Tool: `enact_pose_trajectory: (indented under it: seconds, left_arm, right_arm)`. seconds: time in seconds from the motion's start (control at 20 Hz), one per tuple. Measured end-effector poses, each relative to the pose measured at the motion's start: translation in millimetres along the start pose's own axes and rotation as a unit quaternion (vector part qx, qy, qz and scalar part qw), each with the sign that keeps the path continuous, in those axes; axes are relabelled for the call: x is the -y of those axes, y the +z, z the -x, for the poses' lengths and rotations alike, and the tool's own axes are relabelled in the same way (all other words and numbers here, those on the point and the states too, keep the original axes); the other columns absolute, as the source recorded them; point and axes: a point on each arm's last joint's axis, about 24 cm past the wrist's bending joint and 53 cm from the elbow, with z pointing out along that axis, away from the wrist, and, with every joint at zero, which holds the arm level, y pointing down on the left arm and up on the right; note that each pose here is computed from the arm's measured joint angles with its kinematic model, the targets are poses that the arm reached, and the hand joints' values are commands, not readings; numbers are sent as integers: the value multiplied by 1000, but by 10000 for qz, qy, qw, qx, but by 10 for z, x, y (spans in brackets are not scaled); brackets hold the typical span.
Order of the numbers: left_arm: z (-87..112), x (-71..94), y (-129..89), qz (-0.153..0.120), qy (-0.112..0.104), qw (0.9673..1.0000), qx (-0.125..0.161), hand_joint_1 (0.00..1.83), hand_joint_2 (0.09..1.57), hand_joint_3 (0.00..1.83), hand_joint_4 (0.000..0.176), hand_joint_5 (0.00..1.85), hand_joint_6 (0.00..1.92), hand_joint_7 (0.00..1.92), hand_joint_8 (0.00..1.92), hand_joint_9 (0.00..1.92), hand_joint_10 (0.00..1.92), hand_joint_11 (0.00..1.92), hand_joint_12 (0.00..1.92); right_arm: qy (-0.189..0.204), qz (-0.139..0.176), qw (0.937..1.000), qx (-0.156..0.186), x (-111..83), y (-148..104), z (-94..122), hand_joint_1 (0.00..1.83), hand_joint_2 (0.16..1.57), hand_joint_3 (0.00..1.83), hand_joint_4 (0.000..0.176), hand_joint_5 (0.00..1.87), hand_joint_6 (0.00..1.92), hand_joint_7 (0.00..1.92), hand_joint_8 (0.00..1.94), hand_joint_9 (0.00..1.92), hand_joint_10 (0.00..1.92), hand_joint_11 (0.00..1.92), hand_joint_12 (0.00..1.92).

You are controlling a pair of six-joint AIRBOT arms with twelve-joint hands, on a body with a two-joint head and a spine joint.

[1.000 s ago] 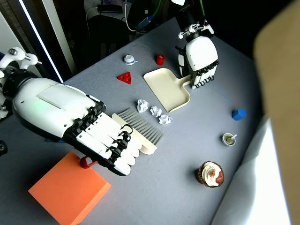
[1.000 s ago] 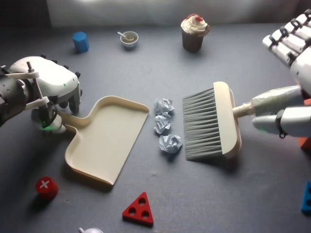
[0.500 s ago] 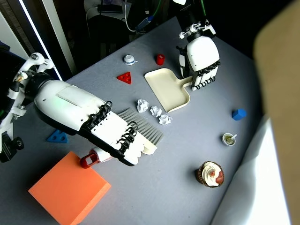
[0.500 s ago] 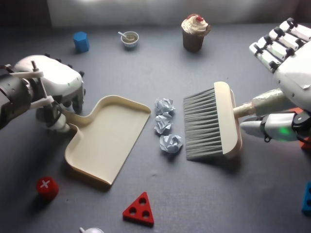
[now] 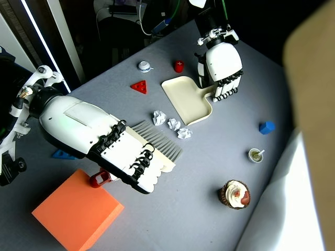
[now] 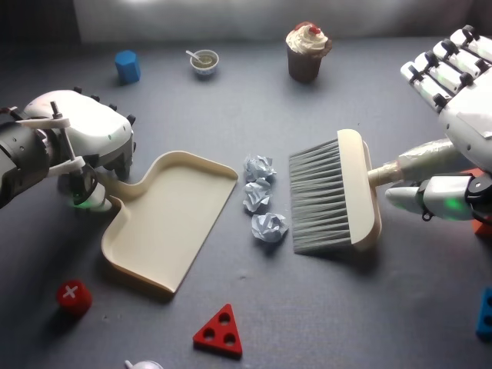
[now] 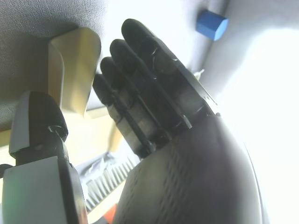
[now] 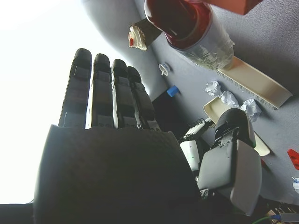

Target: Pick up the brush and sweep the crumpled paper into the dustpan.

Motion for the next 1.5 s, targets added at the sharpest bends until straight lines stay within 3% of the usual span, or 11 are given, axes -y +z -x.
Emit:
enact_pose_trajectory:
  seconds: [0.3, 0.35, 0.4, 0.55, 0.6, 0.75, 0.9, 1.15, 1.5]
  left_arm:
    - [-4, 3, -2, 1, -5, 10000, 2, 1165, 984, 0, 0, 994, 8, 992, 8, 954, 9, 845, 188]
    - [-4, 3, -2, 1, -9, 10000, 2, 1190, 1030, 2, 0, 1156, 628, 1040, 6, 1008, 4, 900, 188]
    - [-4, 2, -2, 3, 9, 10000, 4, 1189, 1038, 1, 0, 1144, 681, 1054, 3, 1021, 2, 909, 185]
    - [-11, 1, -3, 2, -6, 10000, -7, 1196, 1030, 0, 0, 1172, 640, 1113, 9, 1067, 8, 953, 198]
    - [-10, 1, -3, 1, 1, 10000, -6, 1265, 1010, 1, 0, 1222, 677, 1294, 152, 1086, 13, 971, 207]
    - [-13, 3, -3, -2, -2, 10000, -11, 1280, 1033, 1, 0, 1145, 873, 1256, 322, 1122, 2, 959, 278]
    - [-15, 6, -3, -6, -3, 10000, -15, 1276, 1041, 0, 0, 1119, 918, 1242, 357, 1149, 3, 952, 364]
    - [-20, 23, -6, -21, -2, 10000, -19, 1264, 1069, 0, 0, 1081, 981, 1113, 598, 1127, 0, 836, 533]
    - [-27, 33, -6, -40, 1, 10000, -36, 1267, 1069, 1, 0, 1079, 992, 1109, 597, 1092, 4, 812, 562]
  right_arm:
    - [41, -9, 10000, -24, -8, -18, -6, 0, 948, 1, 0, 74, 8, 102, 7, 120, 6, 141, 9]
    - [60, -41, 10000, -32, 8, -19, -9, 0, 951, 2, 0, 69, 4, 100, 4, 124, 6, 136, 6]
    - [68, -52, 10000, -31, 10, -22, -8, 0, 952, 2, 0, 62, 0, 92, 1, 118, 3, 129, 3]
    - [100, -72, 9999, -61, 19, -38, -14, 0, 953, 2, 0, 66, 2, 83, 0, 104, 0, 132, 4]
    - [104, -64, 9999, -60, 13, -42, -11, 0, 953, 2, 0, 68, 2, 85, 1, 109, 3, 140, 7]
    - [113, -70, 9999, -70, 16, -45, -14, 6, 962, 5, 0, 51, 0, 68, 0, 88, 0, 125, 0]
    - [110, -78, 9999, -66, 22, -46, -11, 0, 974, 8, 0, 53, 3, 74, 4, 94, 4, 119, 2]
    - [129, -59, 9999, -68, 1, -60, -8, 0, 956, 0, 0, 57, 2, 78, 2, 99, 2, 124, 3]
    - [143, -47, 9999, -72, -12, -66, -9, 0, 950, 0, 0, 87, 12, 117, 12, 133, 12, 158, 21]
